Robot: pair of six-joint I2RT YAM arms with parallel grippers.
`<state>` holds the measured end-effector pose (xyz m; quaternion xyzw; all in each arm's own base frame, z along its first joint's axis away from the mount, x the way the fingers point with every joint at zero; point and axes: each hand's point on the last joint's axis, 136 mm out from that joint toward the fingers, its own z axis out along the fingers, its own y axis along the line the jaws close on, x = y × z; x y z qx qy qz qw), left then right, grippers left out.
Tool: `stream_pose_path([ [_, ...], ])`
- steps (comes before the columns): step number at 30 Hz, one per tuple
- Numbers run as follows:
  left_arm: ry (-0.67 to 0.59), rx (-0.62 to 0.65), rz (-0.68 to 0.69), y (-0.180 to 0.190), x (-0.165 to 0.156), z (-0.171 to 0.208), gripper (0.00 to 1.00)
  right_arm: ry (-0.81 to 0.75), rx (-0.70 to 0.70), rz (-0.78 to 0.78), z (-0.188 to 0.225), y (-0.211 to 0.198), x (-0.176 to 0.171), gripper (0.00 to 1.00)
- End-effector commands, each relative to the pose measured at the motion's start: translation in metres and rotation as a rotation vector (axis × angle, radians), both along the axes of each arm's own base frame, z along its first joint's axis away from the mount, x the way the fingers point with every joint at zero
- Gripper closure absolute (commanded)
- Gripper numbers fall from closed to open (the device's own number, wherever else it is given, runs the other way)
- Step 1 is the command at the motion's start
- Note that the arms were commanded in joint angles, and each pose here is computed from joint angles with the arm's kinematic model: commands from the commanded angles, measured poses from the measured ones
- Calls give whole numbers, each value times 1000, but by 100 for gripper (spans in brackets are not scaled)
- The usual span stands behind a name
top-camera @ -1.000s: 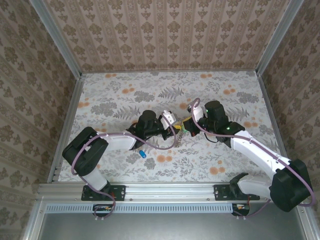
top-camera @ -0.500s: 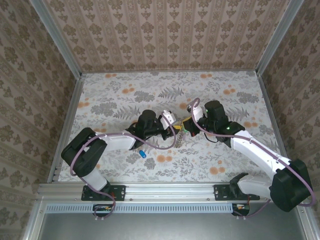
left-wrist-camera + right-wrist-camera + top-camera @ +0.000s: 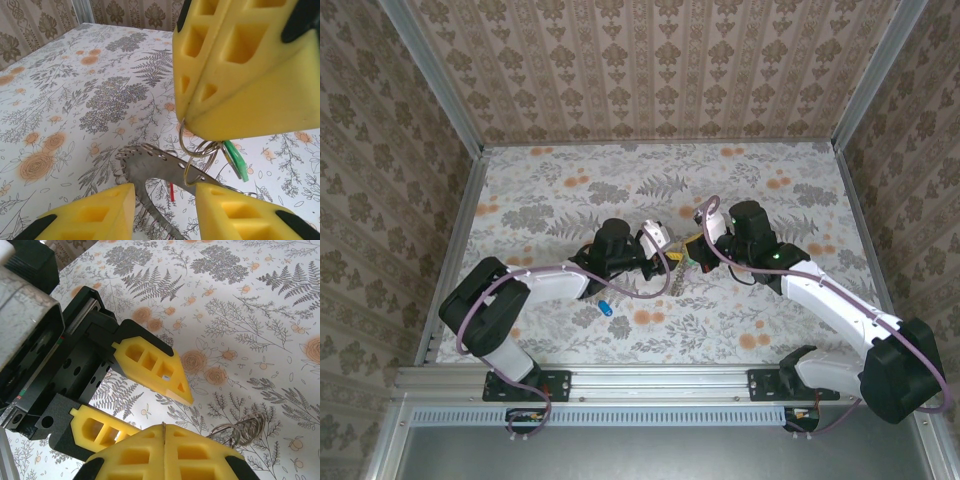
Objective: Put the keys on the keyring
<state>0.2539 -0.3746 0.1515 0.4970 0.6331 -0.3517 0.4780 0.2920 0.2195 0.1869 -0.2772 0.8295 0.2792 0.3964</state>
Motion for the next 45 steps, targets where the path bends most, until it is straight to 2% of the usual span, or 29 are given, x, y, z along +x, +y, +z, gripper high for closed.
stream_pose_path([
  [1,-22,-45,3,2,3,20,63,-48,14,18,19,5,4,100],
  [9,-9,-54,7,13,3,20,63,-48,16,15,19,5,4,100],
  [26,89,-123,-174,9,-10,34,57,-45,17,19,19,5,4,100],
  [45,152,-73,-268,5,-10,25,61,-44,20,25,18,7,4,100],
])
